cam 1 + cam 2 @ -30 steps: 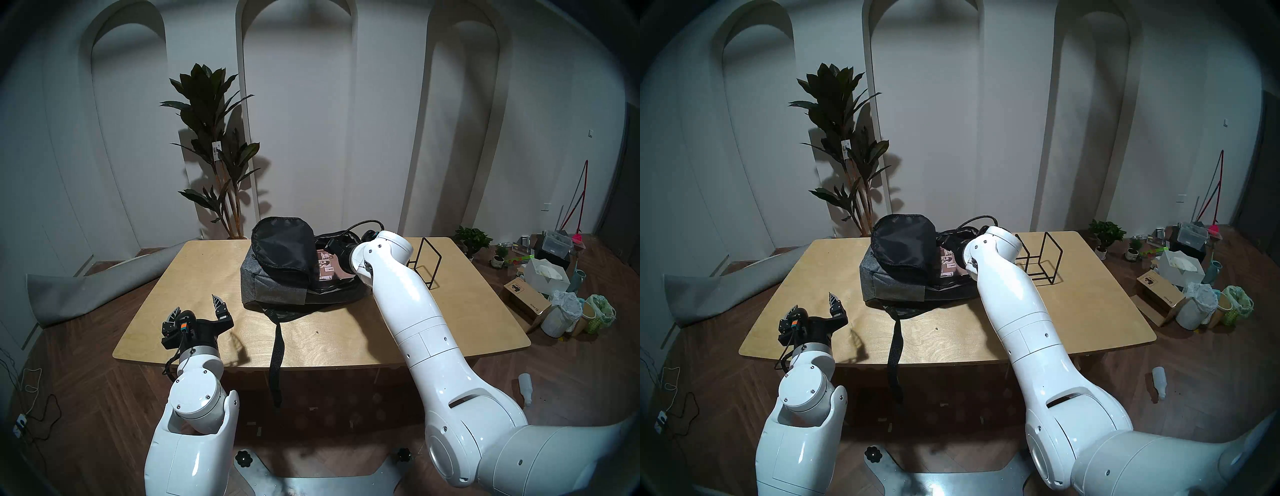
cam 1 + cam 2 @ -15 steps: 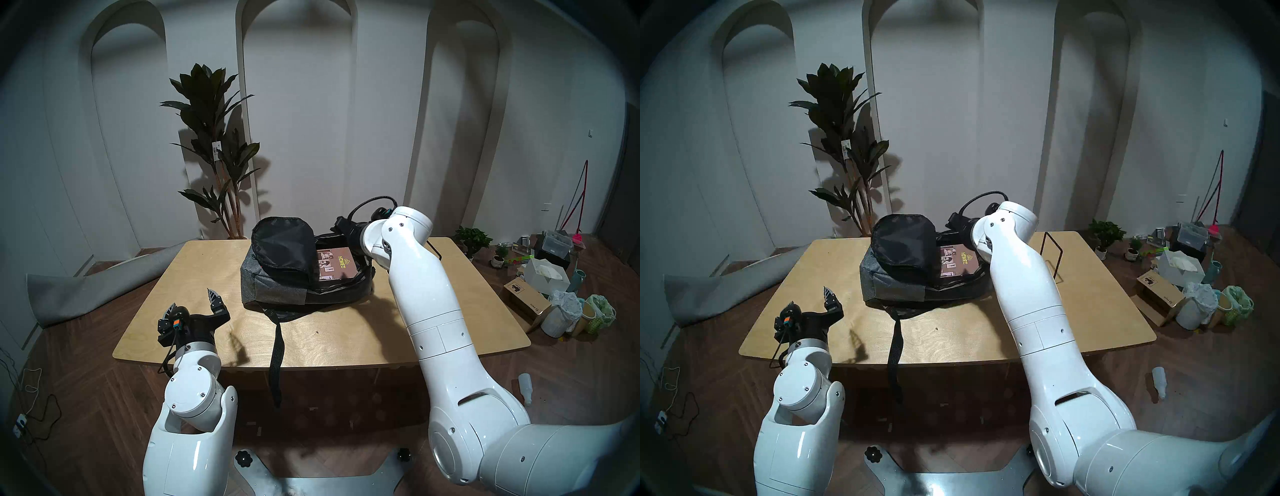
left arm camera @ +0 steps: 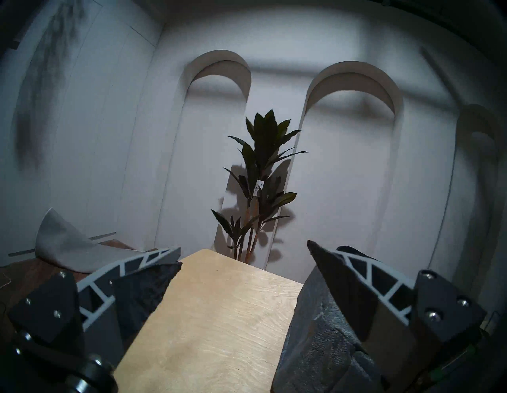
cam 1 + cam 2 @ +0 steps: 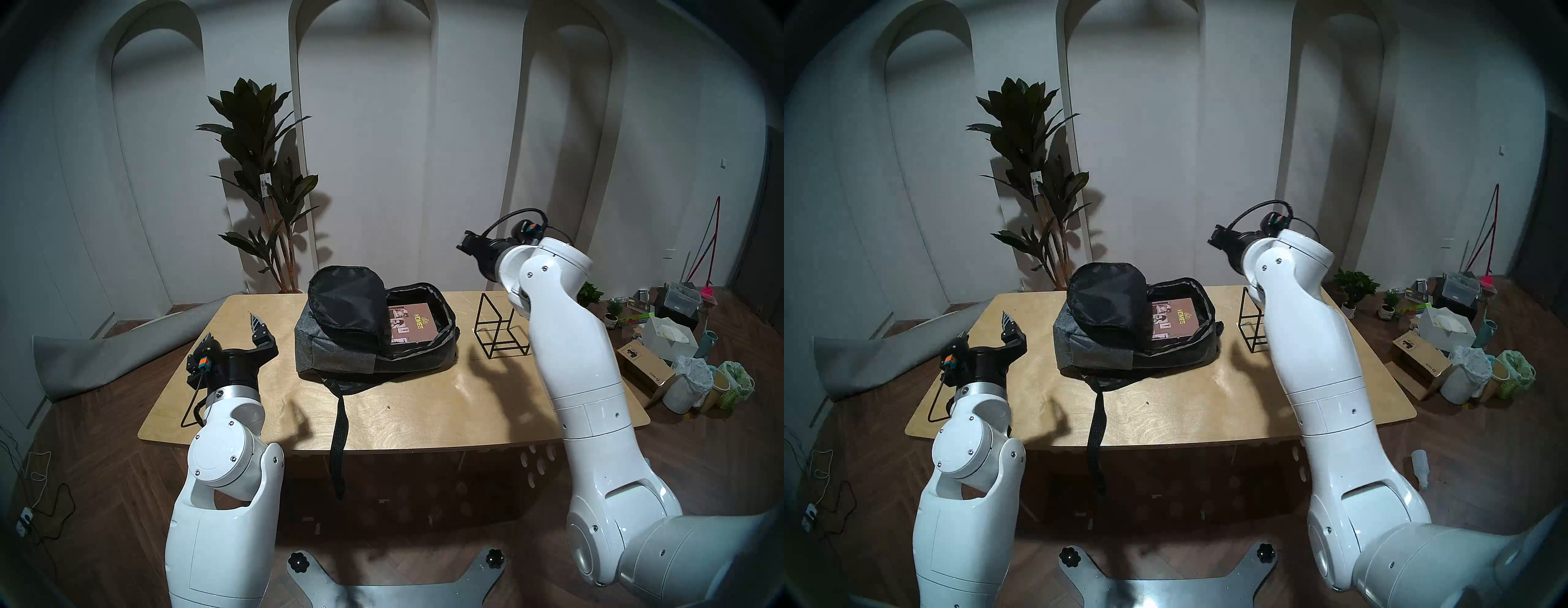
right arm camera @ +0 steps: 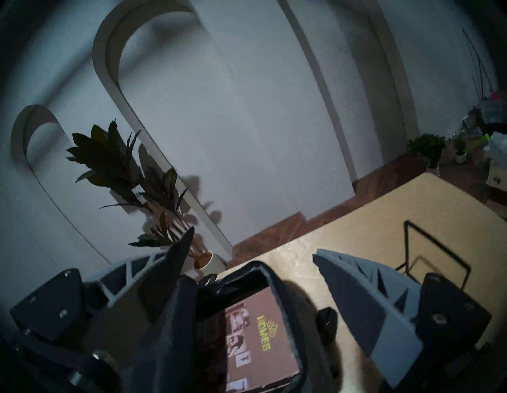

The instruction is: Put the book into the bag and close the bag

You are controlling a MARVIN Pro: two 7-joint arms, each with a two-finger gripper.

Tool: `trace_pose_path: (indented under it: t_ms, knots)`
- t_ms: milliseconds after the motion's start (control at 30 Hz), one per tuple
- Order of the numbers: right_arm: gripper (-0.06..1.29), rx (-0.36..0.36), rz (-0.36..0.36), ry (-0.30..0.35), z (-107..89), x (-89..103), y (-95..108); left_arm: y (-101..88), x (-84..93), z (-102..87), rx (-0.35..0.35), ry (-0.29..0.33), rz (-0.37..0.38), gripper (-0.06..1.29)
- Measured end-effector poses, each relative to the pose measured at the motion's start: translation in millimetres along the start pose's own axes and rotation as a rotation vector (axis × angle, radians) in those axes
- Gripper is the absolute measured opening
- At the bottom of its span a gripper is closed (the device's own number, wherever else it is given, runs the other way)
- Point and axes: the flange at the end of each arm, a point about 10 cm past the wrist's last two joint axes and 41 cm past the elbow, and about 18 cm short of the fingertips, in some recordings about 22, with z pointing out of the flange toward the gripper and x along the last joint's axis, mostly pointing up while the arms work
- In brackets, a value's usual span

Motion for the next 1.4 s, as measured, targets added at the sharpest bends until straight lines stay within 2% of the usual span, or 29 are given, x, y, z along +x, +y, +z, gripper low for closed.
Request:
trace_pose_path:
  t_ms: [167,333,467,567,733,800,833,1000,1200,1400]
  knots:
    - [1.22,-0.005,-0.028,0.041,-5.4,6.6,28,8.0,-0.5,4.5,-0.051,-0.028,0.050,1.26]
    - [1.22,0.012,-0.056,0.066,-11.2,4.0,53,13.7,-2.5,10.2,-0.098,-0.065,0.110,1.26]
    - [1.22,0.059,-0.076,0.072,-16.7,-6.5,56,11.6,-2.1,14.4,-0.113,-0.085,0.158,1.26]
    - [1.22,0.127,-0.096,0.061,-21.7,-22.7,46,3.7,-0.6,17.9,-0.108,-0.097,0.199,1.26]
    - [1.22,0.274,-0.138,0.029,-34.5,-53.6,18,-15.1,4.8,21.9,-0.081,-0.111,0.262,1.26]
    - [1.22,0.305,-0.152,0.024,-38.2,-59.8,12,-19.8,6.0,21.8,-0.073,-0.114,0.274,1.26]
    - [1.22,0.348,-0.178,0.019,-43.7,-67.9,3,-26.4,7.5,21.2,-0.062,-0.120,0.290,1.26]
    - [1.22,0.459,-0.282,0.019,-60.7,-88.3,-22,-45.5,11.9,18.7,-0.023,-0.132,0.326,1.26]
    - [1.22,0.563,-0.421,0.030,-80.5,-110.7,-46,-65.1,18.7,14.4,0.031,-0.137,0.351,1.26]
    - [1.22,0.653,-0.600,0.059,-99.6,-135.6,-67,-86.5,31.9,8.9,0.100,-0.125,0.367,1.26]
